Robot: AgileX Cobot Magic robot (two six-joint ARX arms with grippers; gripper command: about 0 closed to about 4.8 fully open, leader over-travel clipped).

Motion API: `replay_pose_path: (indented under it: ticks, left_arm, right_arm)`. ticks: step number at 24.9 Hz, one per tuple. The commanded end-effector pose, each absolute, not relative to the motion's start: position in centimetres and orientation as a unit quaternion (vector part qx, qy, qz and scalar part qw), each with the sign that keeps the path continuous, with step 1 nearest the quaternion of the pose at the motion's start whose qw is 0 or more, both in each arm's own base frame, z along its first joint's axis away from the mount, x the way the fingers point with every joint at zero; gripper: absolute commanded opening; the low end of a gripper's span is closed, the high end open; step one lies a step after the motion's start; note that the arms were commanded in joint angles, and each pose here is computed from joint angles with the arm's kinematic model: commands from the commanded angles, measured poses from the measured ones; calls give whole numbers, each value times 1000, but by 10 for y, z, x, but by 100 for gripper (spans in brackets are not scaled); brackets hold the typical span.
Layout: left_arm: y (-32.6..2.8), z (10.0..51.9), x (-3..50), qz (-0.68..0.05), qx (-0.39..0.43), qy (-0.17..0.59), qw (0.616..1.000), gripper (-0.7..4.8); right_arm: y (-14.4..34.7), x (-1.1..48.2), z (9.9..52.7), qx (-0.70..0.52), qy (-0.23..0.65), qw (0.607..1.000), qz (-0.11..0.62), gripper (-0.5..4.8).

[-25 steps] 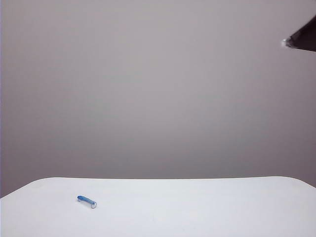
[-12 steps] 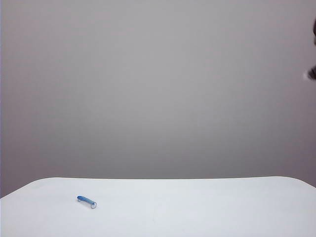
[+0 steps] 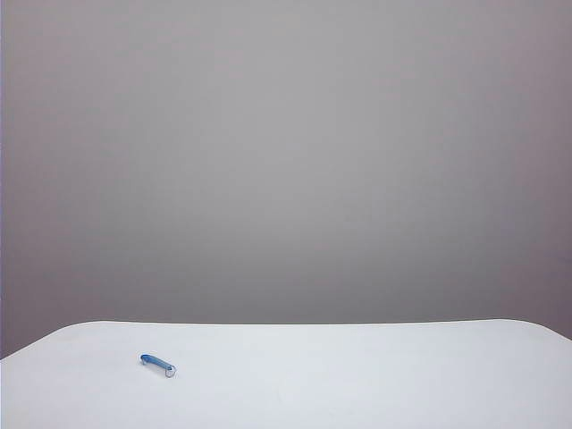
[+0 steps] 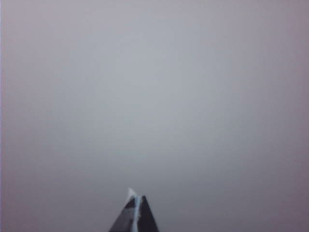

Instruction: Pick up the pen and remove the cap.

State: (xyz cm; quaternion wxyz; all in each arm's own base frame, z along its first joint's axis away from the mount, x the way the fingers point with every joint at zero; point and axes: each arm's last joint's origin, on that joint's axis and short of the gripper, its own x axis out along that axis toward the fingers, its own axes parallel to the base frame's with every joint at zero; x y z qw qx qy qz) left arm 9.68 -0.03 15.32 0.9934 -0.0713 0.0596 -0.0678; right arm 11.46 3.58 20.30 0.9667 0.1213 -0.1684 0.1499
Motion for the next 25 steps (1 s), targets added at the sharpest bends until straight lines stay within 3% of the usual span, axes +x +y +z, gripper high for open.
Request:
replay_pose_path:
  ticks: [1,11,15,18,21,25]
  left_arm:
    - [0,154,96,-71,-75,62,993,120]
    - [0,152,96,-70,-72,73,992,109]
    - [-1,151,96,-70,-73,78,992,13]
    - [-1,150,96,-78,-77,85,990,14]
    - [-1,150,96,-78,-84,84,990,22]
    - [-1,150,96,-78,-84,84,990,22]
  right_arm:
    - [32,107,194,103,-117,982,103,-5]
    - [22,93,160,63,29,998,4,-5]
    - [25,92,149,44,86,994,52,-5]
    - [29,92,146,42,98,988,116,-5]
    - [29,92,146,6,94,987,128,-4]
    - [29,92,146,59,99,985,127,-4]
